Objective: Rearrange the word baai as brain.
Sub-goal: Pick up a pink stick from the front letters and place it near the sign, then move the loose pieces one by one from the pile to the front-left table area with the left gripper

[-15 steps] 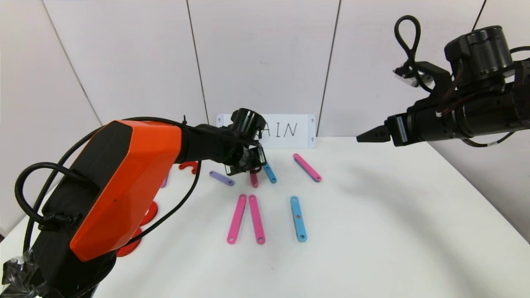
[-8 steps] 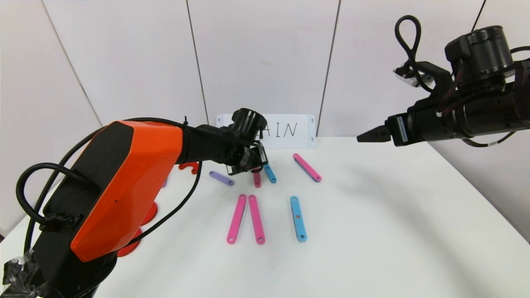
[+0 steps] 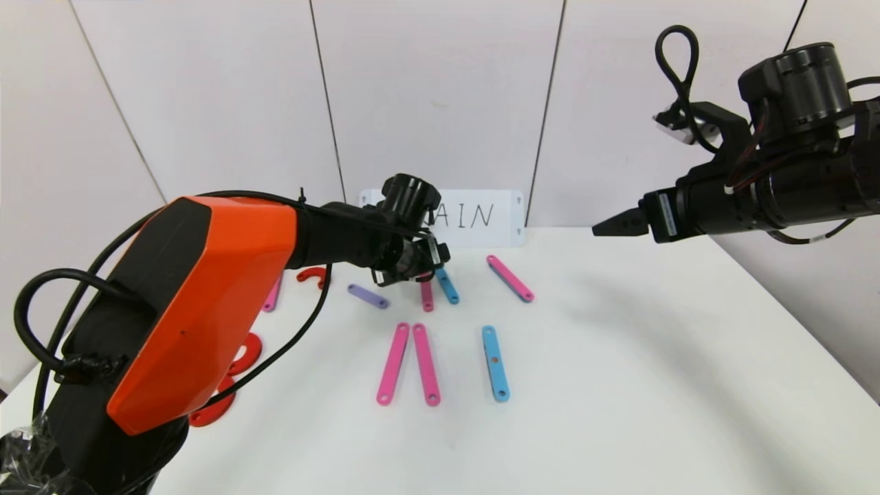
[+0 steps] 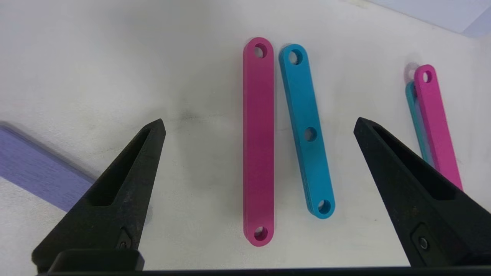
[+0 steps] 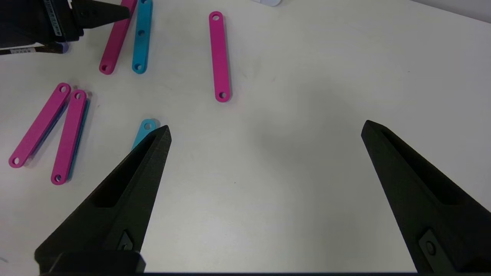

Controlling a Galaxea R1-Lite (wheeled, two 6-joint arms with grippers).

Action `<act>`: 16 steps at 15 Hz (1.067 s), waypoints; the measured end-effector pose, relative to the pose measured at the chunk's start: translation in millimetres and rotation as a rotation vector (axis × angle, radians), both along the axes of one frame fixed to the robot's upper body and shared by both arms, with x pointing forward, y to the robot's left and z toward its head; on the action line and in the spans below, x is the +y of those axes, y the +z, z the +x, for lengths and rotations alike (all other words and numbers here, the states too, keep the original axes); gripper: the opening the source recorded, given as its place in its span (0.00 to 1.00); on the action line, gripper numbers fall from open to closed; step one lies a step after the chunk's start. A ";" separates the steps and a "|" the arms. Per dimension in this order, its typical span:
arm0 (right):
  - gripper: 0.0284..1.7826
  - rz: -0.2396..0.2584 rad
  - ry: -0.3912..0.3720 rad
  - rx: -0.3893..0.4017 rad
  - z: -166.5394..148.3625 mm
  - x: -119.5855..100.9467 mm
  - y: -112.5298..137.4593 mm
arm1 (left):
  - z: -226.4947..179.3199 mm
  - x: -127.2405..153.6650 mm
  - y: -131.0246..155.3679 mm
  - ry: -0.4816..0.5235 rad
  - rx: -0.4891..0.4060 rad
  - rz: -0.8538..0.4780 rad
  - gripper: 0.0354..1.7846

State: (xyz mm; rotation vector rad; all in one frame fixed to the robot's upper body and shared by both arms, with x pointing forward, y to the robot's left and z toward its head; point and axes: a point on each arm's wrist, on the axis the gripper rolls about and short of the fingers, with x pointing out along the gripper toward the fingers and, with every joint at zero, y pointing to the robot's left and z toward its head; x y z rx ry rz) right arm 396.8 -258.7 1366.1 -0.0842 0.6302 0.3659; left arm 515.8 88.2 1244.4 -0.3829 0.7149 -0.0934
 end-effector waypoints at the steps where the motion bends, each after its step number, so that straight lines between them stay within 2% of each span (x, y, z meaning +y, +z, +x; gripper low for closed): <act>1: 0.97 0.000 0.000 0.000 0.0 -0.1 0.0 | -0.9 3.4 6.8 0.000 -0.010 0.004 0.97; 4: 0.97 0.001 0.000 -0.002 0.1 -0.2 0.3 | -1.6 23.1 29.6 -0.025 -0.054 0.068 0.97; 8: 0.97 0.002 0.000 -0.002 0.2 -0.3 0.2 | -0.6 67.8 50.6 -0.022 -0.037 0.185 0.97; 12: 0.97 0.002 0.000 -0.002 0.2 -0.3 0.2 | -2.9 117.6 57.5 -0.010 0.068 0.286 0.97; 16: 0.97 0.000 0.000 0.000 0.9 -0.2 -0.7 | 0.9 170.8 51.2 0.085 0.164 0.302 0.97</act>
